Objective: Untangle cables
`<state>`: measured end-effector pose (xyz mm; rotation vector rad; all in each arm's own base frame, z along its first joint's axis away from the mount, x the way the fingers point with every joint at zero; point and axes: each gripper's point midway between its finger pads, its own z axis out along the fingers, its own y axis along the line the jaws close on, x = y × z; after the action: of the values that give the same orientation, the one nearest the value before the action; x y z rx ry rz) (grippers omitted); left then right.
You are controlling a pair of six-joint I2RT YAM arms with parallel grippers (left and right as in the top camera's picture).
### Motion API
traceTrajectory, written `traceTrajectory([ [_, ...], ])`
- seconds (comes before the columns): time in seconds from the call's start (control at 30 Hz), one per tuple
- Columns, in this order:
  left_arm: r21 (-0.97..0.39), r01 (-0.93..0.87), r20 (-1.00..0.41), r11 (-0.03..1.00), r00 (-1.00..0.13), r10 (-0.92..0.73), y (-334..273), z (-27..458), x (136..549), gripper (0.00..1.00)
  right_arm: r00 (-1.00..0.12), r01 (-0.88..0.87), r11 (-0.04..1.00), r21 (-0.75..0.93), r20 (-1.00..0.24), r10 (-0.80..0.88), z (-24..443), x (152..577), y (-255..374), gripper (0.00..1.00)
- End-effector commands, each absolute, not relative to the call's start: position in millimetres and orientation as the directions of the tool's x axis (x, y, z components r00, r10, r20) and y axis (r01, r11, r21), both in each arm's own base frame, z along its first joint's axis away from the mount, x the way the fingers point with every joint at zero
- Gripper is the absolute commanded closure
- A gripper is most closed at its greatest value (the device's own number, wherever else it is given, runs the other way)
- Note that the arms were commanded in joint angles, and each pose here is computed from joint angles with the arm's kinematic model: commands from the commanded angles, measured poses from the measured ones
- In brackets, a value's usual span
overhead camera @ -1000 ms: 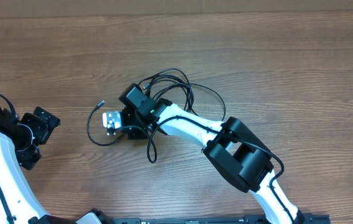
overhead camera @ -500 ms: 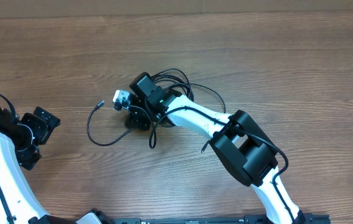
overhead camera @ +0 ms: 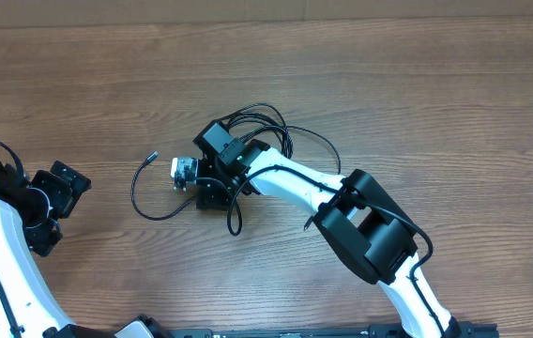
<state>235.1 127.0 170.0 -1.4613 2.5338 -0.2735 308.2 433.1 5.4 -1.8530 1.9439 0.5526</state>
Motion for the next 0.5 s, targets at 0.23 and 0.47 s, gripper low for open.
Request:
traceTrajectory([
  [0.23,-0.263,-0.832,-0.100,0.489,-0.481,-0.871,127.5,173.7,233.4,0.00,-0.002,-1.000,0.011,-0.015,-0.495,-0.869,-10.4,306.5,425.2,0.80],
  [0.47,-0.263,-0.831,-0.101,0.489,-0.481,-0.871,127.5,173.7,233.5,0.00,0.003,-1.000,0.007,-0.020,-0.500,-0.866,-8.7,305.9,427.2,0.96],
])
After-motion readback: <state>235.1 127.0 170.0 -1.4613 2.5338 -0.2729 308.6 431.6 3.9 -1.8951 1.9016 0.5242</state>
